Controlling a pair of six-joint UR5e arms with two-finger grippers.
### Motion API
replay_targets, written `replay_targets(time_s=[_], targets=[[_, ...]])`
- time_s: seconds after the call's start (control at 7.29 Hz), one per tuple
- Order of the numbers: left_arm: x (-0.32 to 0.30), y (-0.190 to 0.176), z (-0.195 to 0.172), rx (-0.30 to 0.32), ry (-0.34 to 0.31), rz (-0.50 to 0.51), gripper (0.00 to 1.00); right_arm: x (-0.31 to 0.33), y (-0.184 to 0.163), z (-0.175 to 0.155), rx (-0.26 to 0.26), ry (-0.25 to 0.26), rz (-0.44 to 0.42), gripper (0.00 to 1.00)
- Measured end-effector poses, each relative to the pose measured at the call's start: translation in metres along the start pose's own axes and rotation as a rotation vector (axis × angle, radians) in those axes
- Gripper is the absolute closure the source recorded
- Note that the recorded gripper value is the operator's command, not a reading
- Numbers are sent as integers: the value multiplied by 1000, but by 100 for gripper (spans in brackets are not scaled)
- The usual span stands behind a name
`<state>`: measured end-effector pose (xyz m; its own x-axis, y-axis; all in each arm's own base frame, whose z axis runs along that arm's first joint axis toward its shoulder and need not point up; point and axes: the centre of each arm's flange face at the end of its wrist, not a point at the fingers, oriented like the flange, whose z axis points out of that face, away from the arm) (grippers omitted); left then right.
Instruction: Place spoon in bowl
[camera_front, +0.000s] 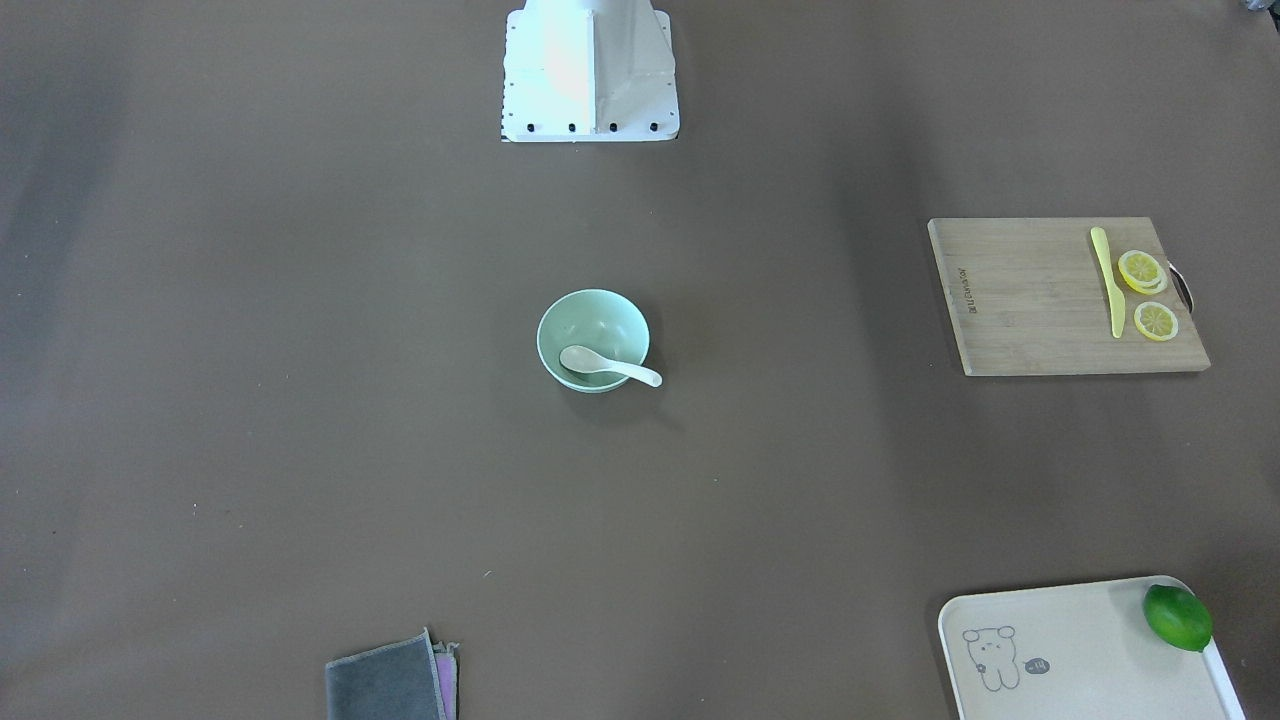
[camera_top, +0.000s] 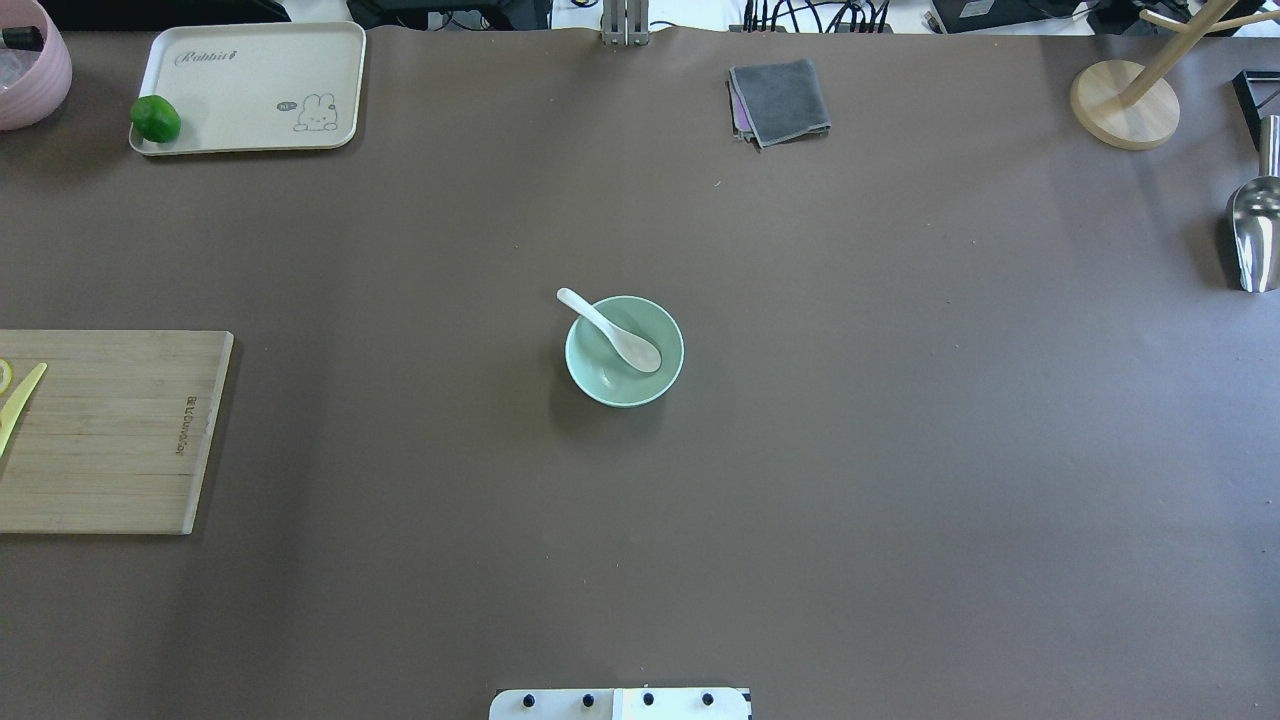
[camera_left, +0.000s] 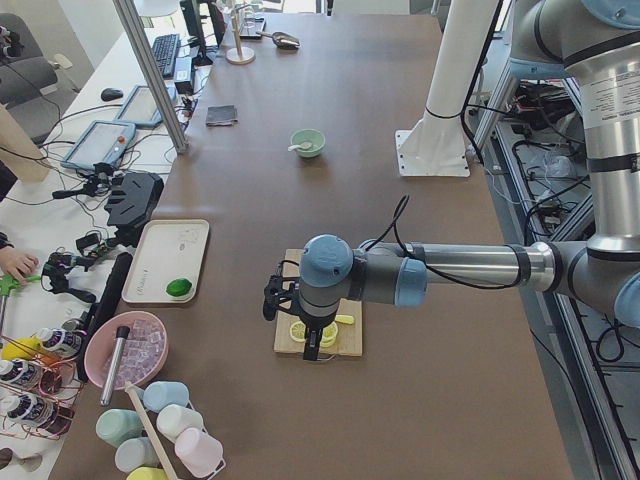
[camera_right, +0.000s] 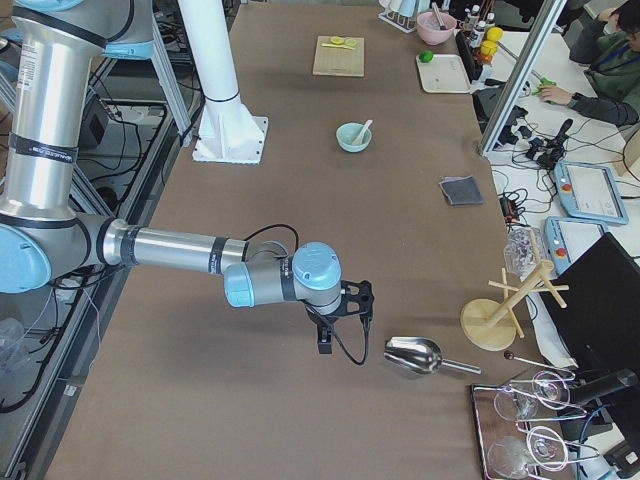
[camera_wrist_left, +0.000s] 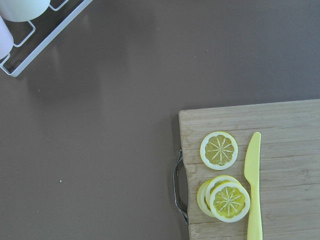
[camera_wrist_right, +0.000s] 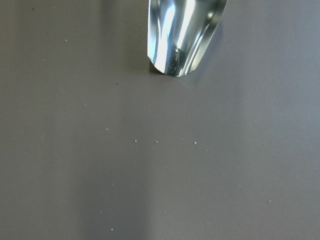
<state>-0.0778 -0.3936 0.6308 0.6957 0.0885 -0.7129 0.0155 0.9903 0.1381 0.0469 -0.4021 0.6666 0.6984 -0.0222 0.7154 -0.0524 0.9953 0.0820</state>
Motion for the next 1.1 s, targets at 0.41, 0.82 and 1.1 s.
replay_targets(time_s=[0.41, 0.82, 1.1], targets=[[0, 0, 0, 0, 0, 0, 2, 1, 1, 0, -2, 0, 2, 0], [0, 0, 0, 1, 0, 1, 2, 2, 3, 1, -4, 1, 4, 0], [1, 0, -1, 1, 0, 1, 2, 2, 3, 1, -4, 1, 5, 0]])
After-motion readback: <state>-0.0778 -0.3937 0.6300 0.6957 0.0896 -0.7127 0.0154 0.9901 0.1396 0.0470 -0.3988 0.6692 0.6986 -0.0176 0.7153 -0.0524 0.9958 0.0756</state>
